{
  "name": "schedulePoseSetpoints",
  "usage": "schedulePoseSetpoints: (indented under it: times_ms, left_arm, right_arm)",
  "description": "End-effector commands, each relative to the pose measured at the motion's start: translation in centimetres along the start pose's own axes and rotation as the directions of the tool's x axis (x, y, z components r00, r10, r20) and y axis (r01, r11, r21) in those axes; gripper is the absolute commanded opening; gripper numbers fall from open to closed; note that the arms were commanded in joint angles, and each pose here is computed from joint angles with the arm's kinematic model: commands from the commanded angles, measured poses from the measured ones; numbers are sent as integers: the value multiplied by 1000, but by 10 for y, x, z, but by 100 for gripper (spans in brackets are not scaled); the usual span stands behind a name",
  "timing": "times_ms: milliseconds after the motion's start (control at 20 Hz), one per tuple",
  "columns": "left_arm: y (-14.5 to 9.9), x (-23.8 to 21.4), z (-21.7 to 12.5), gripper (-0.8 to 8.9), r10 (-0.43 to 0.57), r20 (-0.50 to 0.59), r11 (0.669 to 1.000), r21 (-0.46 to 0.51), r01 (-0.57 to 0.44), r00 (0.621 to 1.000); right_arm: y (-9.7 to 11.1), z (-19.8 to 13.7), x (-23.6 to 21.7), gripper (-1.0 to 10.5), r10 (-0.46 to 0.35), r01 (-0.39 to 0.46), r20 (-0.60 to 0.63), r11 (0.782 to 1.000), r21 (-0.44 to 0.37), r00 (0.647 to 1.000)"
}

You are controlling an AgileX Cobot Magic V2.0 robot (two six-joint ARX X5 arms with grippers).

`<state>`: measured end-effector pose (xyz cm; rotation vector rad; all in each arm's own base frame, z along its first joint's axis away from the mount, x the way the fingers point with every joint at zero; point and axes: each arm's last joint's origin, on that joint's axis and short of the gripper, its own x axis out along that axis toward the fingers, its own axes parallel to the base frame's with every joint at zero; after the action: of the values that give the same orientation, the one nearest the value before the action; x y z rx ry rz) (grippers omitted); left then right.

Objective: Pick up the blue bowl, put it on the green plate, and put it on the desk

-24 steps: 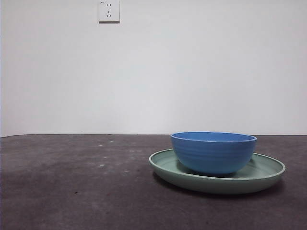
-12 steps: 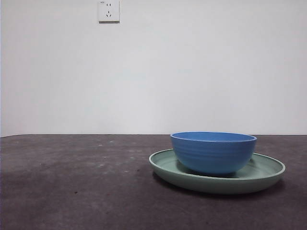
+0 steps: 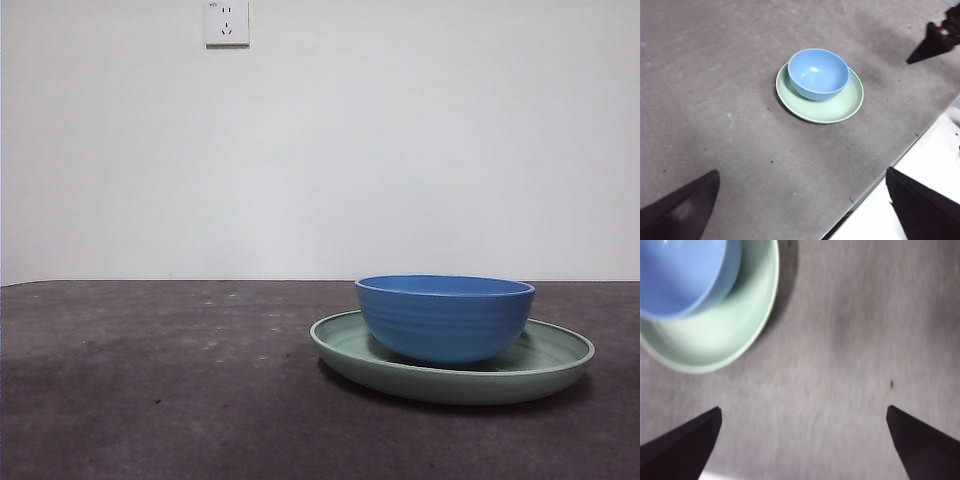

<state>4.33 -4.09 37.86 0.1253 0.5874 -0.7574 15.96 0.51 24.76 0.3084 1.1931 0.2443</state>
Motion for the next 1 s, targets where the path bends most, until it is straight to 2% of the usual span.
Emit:
schedulePoseSetpoints:
  times_ms: [50, 350, 500, 700, 1000]
  left_arm:
    - [-1, -2, 3, 530, -6, 8, 1000, 7, 6, 1000]
    - [-1, -2, 3, 530, -6, 8, 1000, 0, 6, 1000]
    - [-1, -2, 3, 530, -6, 8, 1000, 0, 6, 1000]
    - [-1, -2, 3, 530, -6, 8, 1000, 0, 6, 1000]
    - [-1, -2, 3, 530, -6, 8, 1000, -4, 6, 1000]
  right_arm:
    - [-1, 21, 14, 533, 11, -10, 15, 999, -38, 1000]
    - [-2, 49, 63, 530, 32, -35, -27, 995, -97, 999]
    - [1, 56, 83, 426, 49, -54, -39, 990, -128, 998]
    - [11, 60, 99, 415, 91, -97, -45, 980, -172, 995]
    - [20, 63, 118, 319, 110, -118, -50, 974, -193, 993]
